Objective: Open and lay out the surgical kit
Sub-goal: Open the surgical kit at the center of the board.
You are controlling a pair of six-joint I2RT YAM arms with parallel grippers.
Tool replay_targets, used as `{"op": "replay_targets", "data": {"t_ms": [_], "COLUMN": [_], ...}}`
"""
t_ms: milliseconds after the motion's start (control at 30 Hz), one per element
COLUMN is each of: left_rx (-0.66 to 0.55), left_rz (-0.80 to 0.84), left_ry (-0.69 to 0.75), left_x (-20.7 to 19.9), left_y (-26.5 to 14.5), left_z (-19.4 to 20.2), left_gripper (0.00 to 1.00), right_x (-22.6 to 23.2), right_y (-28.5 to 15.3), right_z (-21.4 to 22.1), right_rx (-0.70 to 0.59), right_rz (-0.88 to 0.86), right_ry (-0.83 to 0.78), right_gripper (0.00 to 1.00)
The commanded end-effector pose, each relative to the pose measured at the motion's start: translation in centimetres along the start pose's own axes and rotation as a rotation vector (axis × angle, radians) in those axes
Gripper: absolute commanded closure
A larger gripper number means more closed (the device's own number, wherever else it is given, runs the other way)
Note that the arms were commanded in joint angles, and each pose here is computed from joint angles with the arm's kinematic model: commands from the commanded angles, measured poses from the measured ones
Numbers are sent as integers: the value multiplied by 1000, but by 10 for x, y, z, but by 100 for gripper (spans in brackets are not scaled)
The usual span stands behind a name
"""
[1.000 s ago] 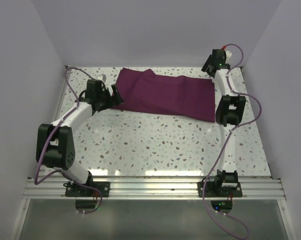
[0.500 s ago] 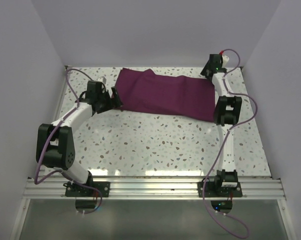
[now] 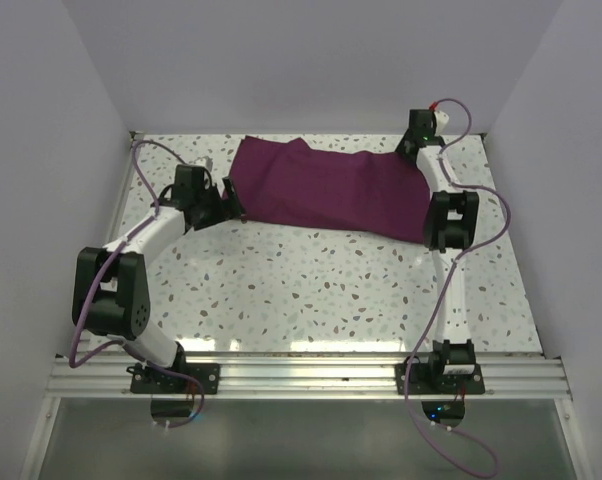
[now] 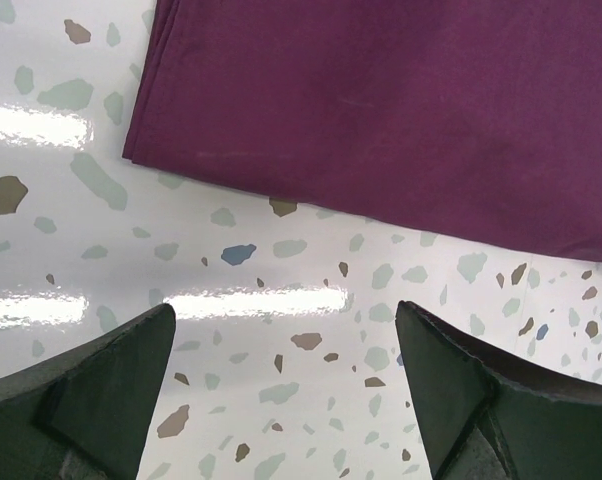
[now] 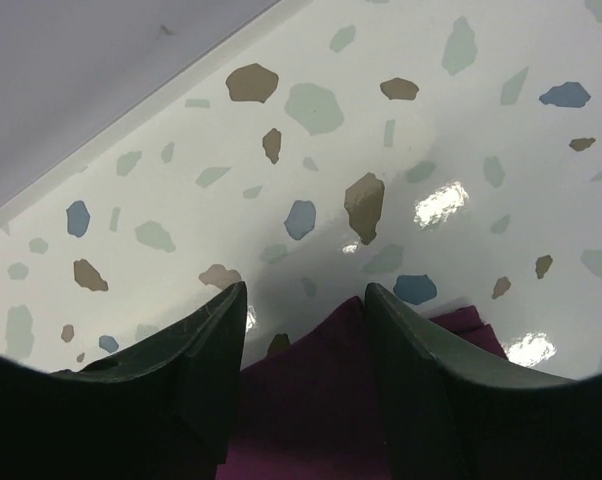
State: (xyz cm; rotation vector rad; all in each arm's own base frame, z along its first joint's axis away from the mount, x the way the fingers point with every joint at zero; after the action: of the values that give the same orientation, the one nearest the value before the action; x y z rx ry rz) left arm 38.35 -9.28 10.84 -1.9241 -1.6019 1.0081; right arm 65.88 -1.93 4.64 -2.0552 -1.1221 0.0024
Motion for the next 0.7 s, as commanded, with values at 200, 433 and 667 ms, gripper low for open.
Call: {"op": "replay_targets", "data": {"t_ms": [200, 433, 667], "left_rx": [-6, 1, 7], "left_rz": [4, 13, 27], "left_ry": [5, 3, 6], "left_x": [0, -1, -2], "left_y": [0, 1, 0], "left_z": [3, 7, 10], "left_gripper": [4, 4, 4], "right_x": [-22, -25, -5], "right_y": [-22, -26, -17], "right_z": [28, 30, 14], "right_rx": [99, 113, 58], "right_rz": [78, 68, 9], "right_ry": [-84, -96, -86], "right_gripper": [60, 100, 100]}}
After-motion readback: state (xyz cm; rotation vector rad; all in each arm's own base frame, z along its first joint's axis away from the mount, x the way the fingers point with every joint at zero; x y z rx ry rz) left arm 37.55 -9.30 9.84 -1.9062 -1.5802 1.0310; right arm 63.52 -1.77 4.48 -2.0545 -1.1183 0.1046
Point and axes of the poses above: each gripper's point midway between its finger pads, its own y axis out along the fingers, its own x axis along the line the jaws close on, z = x × y, the point moved 2 cm from there along -y, back along the fingers, and after that the axes turned 13 degrees about y, right-handed, at the moved point
